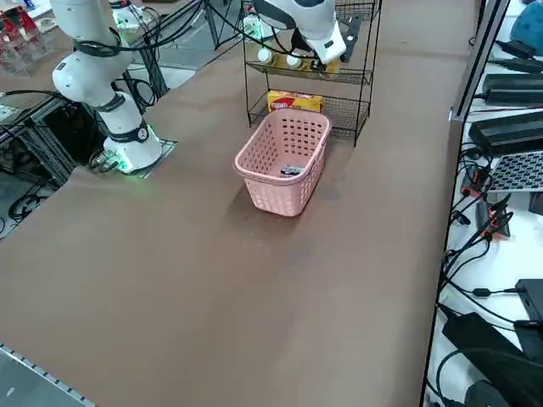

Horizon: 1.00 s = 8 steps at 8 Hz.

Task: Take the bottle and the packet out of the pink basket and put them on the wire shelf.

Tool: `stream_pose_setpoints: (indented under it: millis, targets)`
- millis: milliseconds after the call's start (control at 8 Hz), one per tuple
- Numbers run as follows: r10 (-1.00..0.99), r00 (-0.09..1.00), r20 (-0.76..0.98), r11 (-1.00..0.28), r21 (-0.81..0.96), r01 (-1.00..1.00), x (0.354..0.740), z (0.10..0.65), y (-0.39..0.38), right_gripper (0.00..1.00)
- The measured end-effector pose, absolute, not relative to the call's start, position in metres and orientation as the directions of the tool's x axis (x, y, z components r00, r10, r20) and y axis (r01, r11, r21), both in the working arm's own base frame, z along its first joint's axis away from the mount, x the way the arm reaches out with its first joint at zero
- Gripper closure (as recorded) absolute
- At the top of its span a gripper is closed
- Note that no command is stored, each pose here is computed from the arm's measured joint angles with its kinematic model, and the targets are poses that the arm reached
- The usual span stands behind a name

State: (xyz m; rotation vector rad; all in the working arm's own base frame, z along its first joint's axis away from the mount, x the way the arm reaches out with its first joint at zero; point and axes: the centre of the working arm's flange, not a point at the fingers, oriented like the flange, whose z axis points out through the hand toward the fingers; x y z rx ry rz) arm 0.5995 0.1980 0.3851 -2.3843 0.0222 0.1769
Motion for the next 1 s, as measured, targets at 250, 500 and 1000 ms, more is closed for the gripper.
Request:
stream_pose_setpoints:
  millis: [250, 500, 1000]
  targets:
    - [0.028, 0.99, -0.14, -0.731, -0.678, -0.075, 0.599, 0.385, 0.198, 0.44]
    - [0.026, 0.99, -0.136, -0.728, -0.681, -0.074, 0.6, 0.389, 0.199, 0.24]
    - [0.019, 0.994, -0.108, -0.726, -0.685, -0.061, 0.601, 0.406, 0.196, 0.22]
